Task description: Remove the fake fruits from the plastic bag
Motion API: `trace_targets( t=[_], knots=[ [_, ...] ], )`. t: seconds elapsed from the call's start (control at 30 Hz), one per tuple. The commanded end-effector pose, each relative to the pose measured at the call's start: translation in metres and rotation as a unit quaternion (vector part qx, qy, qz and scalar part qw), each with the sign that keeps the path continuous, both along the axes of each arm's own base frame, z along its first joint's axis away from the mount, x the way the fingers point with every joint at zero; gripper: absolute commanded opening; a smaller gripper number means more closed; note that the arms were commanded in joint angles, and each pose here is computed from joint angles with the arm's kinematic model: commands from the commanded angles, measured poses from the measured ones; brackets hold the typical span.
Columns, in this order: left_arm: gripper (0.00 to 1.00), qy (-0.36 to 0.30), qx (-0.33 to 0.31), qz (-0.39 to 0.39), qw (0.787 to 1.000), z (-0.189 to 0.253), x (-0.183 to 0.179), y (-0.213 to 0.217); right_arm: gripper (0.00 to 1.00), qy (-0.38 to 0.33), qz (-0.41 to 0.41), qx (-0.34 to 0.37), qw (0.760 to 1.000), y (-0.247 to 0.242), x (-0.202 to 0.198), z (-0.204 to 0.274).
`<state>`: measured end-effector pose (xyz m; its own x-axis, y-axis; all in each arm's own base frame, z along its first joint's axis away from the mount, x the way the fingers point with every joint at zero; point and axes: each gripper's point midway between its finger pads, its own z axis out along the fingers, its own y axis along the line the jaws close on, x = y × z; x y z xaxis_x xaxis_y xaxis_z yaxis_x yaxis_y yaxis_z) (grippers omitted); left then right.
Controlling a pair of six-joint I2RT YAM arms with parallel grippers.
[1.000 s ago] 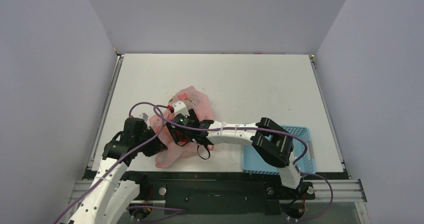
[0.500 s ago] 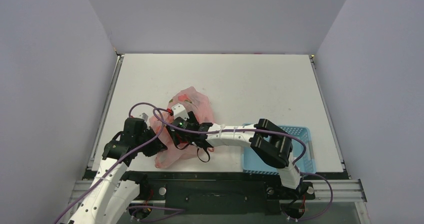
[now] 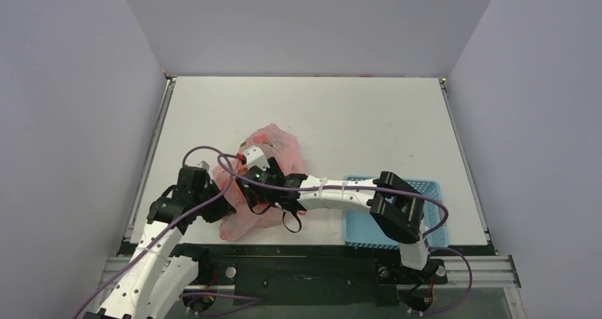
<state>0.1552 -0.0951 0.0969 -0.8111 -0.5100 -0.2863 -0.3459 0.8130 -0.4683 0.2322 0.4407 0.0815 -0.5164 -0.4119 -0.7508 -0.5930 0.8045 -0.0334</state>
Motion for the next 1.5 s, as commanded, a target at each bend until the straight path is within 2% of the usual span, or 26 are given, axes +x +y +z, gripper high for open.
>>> trace_targets(
  t=[0.0, 0.07, 0.3, 0.4, 0.43, 0.47, 0.5, 0.53, 0.57, 0.6, 0.77, 0.87, 1.0, 1.13, 1.37, 1.47],
  knots=[
    [0.0, -0.035, 0.005, 0.017, 0.999, 0.012, 0.011, 0.004, 0.04, -0.022, 0.01, 0.093, 0.995, 0.013, -0.003, 0.089],
    [0.0, -0.041, 0.005, 0.02, 0.999, 0.013, 0.011, 0.004, 0.0, -0.018, 0.013, 0.113, 0.993, 0.011, -0.007, 0.108],
    [0.0, -0.042, 0.008, 0.026, 0.999, 0.014, 0.01, 0.006, 0.0, 0.005, 0.021, 0.218, 0.976, -0.007, -0.028, 0.176],
    [0.0, -0.047, 0.005, 0.026, 0.999, 0.015, 0.009, 0.006, 0.0, 0.005, 0.012, 0.256, 0.967, -0.031, -0.033, 0.203],
    [0.0, -0.048, 0.004, 0.025, 0.999, 0.016, 0.009, 0.006, 0.0, 0.005, 0.0, 0.251, 0.968, -0.041, -0.03, 0.196],
    [0.0, -0.048, 0.003, 0.025, 0.999, 0.015, 0.009, 0.006, 0.0, -0.001, -0.006, 0.27, 0.963, -0.054, -0.031, 0.211],
    [0.0, -0.05, 0.002, 0.024, 0.998, 0.016, 0.008, 0.005, 0.0, -0.002, -0.024, 0.257, 0.966, -0.069, -0.027, 0.199],
    [0.0, -0.051, 0.001, 0.024, 0.998, 0.016, 0.008, 0.005, 0.0, -0.013, -0.034, 0.27, 0.962, -0.086, -0.028, 0.211],
    [0.0, -0.052, 0.001, 0.024, 0.998, 0.016, 0.009, 0.005, 0.0, -0.02, -0.062, 0.245, 0.967, -0.107, -0.023, 0.193],
    [0.0, -0.053, 0.0, 0.024, 0.998, 0.017, 0.009, 0.005, 0.0, -0.04, -0.088, 0.254, 0.962, -0.129, -0.021, 0.203],
    [0.0, -0.053, 0.001, 0.023, 0.998, 0.017, 0.011, 0.005, 0.0, -0.062, -0.223, 0.21, 0.95, -0.241, -0.014, 0.151],
    [0.0, -0.055, 0.0, 0.021, 0.998, 0.018, 0.011, 0.004, 0.0, -0.064, -0.315, 0.187, 0.928, -0.298, -0.01, 0.123],
    [0.0, -0.06, -0.003, 0.022, 0.998, 0.019, 0.01, 0.004, 0.0, -0.06, -0.391, 0.162, 0.904, -0.348, -0.02, 0.094],
    [0.0, -0.058, -0.002, 0.022, 0.998, 0.018, 0.01, 0.004, 0.0, -0.048, -0.431, 0.165, 0.886, -0.364, -0.023, 0.075],
    [0.0, -0.055, -0.001, 0.021, 0.998, 0.018, 0.011, 0.004, 0.0, 0.041, -0.399, 0.167, 0.901, -0.328, -0.024, 0.031],
    [0.0, -0.054, -0.001, 0.02, 0.998, 0.017, 0.01, 0.004, 0.0, 0.052, -0.398, 0.165, 0.901, -0.323, -0.024, 0.014]
  ],
)
